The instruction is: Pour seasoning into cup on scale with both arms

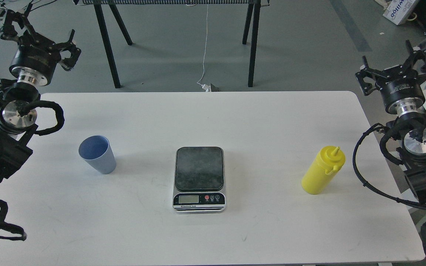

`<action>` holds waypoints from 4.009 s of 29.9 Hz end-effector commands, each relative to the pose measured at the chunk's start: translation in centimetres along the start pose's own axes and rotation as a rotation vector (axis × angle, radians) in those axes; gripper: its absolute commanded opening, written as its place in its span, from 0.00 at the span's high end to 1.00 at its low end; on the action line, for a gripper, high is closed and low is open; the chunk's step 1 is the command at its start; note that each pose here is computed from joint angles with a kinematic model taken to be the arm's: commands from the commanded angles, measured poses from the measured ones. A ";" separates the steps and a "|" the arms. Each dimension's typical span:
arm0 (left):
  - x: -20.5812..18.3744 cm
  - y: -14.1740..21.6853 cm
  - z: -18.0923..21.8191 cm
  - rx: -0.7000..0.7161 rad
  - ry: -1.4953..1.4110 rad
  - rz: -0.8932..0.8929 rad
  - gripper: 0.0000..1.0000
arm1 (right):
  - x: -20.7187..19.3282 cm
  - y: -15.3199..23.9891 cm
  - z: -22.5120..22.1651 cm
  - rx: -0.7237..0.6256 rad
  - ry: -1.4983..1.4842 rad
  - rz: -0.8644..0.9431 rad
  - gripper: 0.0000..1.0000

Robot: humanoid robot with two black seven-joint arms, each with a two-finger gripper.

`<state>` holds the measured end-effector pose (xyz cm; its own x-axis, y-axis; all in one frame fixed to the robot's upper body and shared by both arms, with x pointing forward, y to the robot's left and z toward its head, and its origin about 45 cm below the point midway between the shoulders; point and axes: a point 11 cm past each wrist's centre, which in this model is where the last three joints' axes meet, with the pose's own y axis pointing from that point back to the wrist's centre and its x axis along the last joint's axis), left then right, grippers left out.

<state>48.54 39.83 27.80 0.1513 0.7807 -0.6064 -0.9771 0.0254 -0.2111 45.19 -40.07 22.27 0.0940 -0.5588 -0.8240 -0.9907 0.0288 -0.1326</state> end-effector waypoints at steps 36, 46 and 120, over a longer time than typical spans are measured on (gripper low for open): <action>-0.3 13.2 1.0 0.428 -1.348 -0.537 0.06 | 4.4 8.8 -3.6 0.055 -0.025 0.049 0.00; 3.1 16.1 -2.1 0.426 -2.030 -0.815 0.12 | 4.3 8.7 -4.9 0.073 -0.005 0.046 0.00; -13.5 12.3 -18.8 0.422 -2.025 -1.603 0.83 | 4.6 9.4 -7.2 0.083 0.047 0.054 0.00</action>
<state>37.25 17.86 19.00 0.3699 -0.5251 0.7664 -0.3785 0.6682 0.6405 35.64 -48.35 21.24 0.0342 -0.5924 -0.8050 -0.9826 0.1272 -0.1353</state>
